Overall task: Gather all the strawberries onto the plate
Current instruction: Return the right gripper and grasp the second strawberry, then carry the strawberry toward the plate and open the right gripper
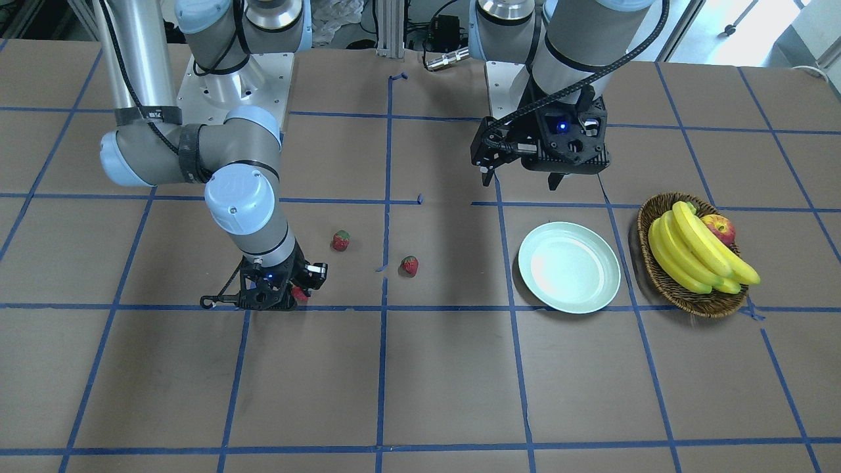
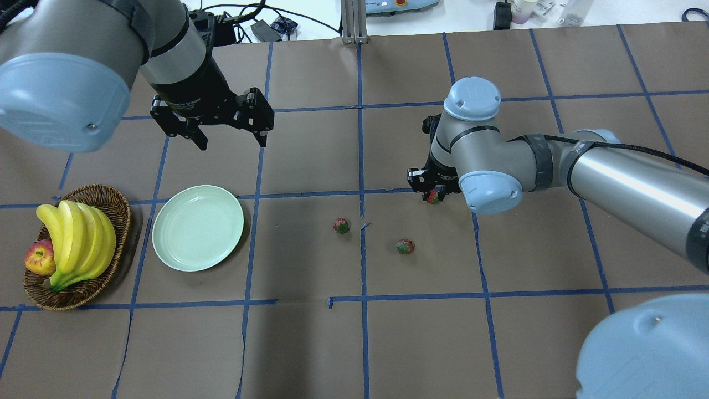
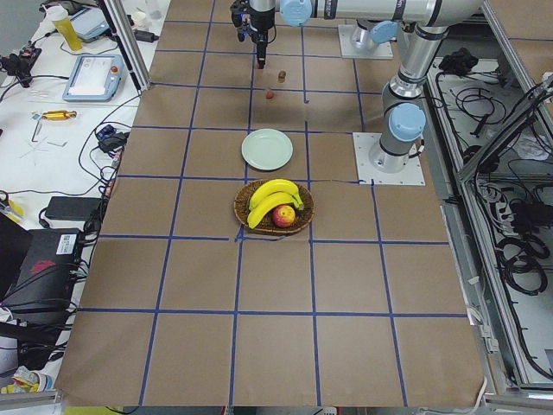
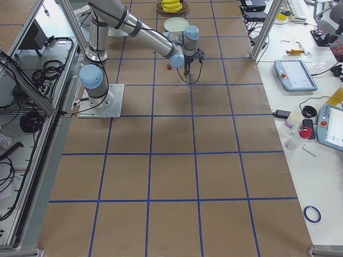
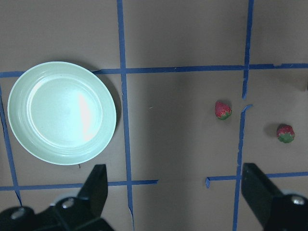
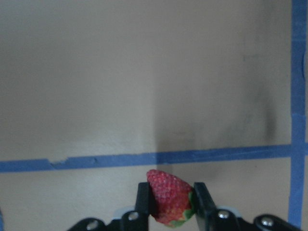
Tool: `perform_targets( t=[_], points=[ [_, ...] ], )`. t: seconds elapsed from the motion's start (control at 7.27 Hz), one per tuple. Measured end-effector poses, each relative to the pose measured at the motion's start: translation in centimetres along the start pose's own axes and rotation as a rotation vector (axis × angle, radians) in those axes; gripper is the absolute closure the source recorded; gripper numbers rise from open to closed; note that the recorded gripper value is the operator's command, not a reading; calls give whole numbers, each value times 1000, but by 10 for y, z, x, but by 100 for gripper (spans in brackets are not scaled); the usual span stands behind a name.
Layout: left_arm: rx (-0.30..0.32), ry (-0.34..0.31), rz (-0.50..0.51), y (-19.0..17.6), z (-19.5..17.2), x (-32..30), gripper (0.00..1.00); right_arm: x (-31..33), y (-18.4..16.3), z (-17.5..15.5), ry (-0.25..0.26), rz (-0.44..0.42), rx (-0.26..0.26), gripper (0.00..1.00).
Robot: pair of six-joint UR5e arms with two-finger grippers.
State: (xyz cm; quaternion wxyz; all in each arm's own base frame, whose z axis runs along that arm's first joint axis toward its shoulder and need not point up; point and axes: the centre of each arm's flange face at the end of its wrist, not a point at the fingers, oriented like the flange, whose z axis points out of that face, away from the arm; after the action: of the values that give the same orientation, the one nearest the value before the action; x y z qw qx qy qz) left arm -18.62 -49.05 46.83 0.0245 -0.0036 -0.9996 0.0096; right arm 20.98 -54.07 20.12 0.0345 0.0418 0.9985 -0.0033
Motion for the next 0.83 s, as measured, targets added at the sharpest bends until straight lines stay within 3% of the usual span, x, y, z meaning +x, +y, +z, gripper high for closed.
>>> perform_targets(
  t=[0.28, 0.41, 0.69, 0.83],
  points=[
    [1, 0, 0, 0, -1, 0, 0, -43, -7, -25, -78, 88, 43, 100],
    [3, 0, 0, 1, -2, 0, 0, -78, 3, -30, -134, 115, 32, 100],
    [6, 1, 0, 1, -3, 0, 0, -153, 45, -16, -233, 91, -58, 100],
    [6, 2, 0, 1, -3, 0, 0, -184, 69, -2, -251, 66, -105, 100]
  ],
)
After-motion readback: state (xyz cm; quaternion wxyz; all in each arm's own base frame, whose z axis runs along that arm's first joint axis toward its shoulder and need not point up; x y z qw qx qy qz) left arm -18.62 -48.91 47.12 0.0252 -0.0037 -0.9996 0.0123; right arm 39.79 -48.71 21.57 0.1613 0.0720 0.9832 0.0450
